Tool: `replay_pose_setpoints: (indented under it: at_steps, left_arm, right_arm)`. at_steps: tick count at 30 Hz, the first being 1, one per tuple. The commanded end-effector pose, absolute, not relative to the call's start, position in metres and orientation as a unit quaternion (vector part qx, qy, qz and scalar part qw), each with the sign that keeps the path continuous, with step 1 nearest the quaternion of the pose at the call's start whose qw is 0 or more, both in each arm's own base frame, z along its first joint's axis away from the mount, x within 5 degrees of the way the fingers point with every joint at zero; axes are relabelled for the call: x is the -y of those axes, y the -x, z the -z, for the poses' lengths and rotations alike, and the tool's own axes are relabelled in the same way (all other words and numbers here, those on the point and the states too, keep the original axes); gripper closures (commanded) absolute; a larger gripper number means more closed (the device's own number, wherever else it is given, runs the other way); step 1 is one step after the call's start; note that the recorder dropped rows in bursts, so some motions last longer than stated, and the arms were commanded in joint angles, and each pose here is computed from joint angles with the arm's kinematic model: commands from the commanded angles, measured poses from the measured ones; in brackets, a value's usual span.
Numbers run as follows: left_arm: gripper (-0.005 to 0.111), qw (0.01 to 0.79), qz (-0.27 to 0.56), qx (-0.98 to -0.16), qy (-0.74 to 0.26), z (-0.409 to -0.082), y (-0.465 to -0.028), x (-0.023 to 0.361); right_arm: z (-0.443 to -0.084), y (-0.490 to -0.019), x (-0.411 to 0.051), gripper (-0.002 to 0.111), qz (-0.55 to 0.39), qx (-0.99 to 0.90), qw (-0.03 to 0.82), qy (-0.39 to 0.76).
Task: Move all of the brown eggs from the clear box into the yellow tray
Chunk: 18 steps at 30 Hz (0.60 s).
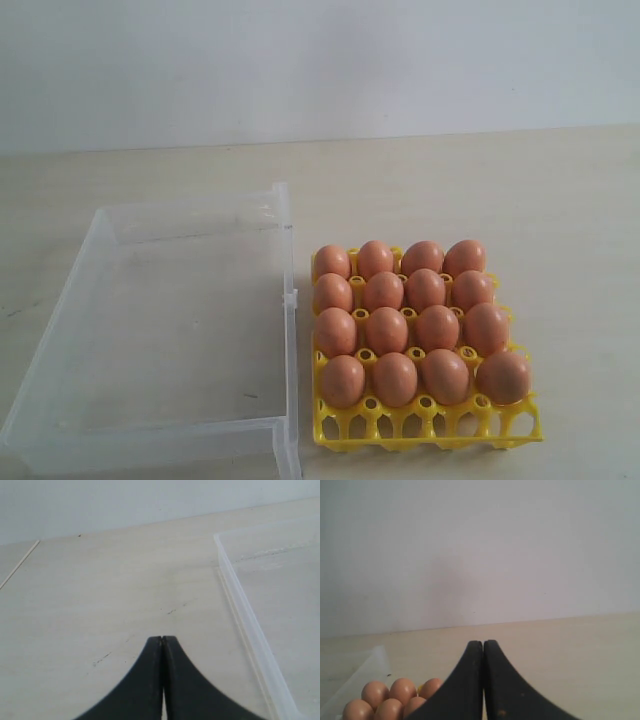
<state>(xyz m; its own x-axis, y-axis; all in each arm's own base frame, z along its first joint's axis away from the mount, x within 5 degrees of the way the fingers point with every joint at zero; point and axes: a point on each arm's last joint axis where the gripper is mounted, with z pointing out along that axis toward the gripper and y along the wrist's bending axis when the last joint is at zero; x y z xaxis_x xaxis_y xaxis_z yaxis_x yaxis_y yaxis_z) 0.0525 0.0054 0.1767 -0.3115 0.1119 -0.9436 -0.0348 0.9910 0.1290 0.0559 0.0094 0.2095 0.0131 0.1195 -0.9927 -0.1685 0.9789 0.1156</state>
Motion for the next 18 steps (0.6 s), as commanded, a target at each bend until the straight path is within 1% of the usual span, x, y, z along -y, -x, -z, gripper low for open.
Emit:
replay_pose_setpoints:
  at_steps: [1, 6, 18]
  left_arm:
    - [0.107, 0.594, -0.059, -0.802, -0.024, -0.1792, -0.0524, -0.0050]
    - [0.107, 0.594, -0.059, -0.802, -0.024, -0.1792, -0.0524, -0.0050]
    - [0.107, 0.594, -0.059, -0.802, -0.024, -0.1792, -0.0524, -0.0050]
  right_arm:
    - [-0.2074, -0.0557, -0.0091, 0.108, -0.091, -0.698, 0.710, 0.024]
    - [-0.2080, -0.0557, -0.0091, 0.108, -0.060, -0.694, 0.715, 0.055]
    - [-0.2080, -0.0557, -0.0091, 0.108, -0.056, -0.694, 0.715, 0.059]
